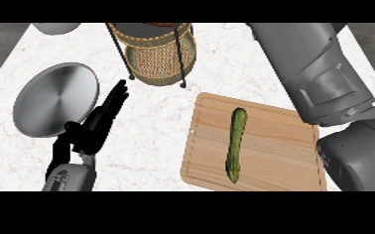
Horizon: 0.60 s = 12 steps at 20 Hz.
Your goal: Pick the croissant from the cutting board and place it in the tiered basket
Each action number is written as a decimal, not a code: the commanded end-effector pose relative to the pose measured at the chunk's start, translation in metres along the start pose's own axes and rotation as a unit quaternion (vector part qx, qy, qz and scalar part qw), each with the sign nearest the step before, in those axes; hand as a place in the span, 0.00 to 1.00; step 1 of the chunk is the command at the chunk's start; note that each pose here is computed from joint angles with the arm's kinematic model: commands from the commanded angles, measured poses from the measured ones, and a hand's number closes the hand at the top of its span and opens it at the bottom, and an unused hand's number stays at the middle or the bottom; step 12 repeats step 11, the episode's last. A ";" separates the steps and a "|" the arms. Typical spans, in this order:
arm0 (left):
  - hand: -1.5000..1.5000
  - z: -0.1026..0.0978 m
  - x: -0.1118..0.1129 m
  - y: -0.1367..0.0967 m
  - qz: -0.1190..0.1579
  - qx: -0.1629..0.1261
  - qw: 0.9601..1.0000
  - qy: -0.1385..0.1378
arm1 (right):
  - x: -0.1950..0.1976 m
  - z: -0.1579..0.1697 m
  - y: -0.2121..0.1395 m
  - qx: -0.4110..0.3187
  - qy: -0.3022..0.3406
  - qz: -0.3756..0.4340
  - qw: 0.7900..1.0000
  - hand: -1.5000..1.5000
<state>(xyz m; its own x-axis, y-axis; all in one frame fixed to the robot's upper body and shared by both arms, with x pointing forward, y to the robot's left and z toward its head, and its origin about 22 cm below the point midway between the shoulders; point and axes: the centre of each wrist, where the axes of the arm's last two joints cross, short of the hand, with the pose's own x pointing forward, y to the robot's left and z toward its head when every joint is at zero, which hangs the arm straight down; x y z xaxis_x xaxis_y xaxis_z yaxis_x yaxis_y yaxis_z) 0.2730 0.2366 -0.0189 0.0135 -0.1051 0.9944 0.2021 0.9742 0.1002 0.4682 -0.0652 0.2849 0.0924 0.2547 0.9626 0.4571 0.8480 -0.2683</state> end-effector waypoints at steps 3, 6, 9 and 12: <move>0.50 0.003 -0.007 0.002 0.005 0.015 1.000 0.015 | -0.015 -0.036 -0.057 -0.056 -0.026 -0.076 0.995 0.00; 0.50 0.003 -0.006 0.005 0.003 0.025 1.000 0.014 | -0.029 -0.058 -0.104 -0.053 -0.028 -0.080 0.995 0.00; 0.50 0.012 -0.024 0.000 0.008 0.039 0.999 0.014 | -0.051 -0.068 -0.137 -0.031 -0.027 -0.055 0.998 0.00; 0.50 0.014 0.002 0.000 0.005 0.031 0.999 0.021 | -0.063 -0.067 -0.155 -0.028 -0.024 -0.056 0.998 0.00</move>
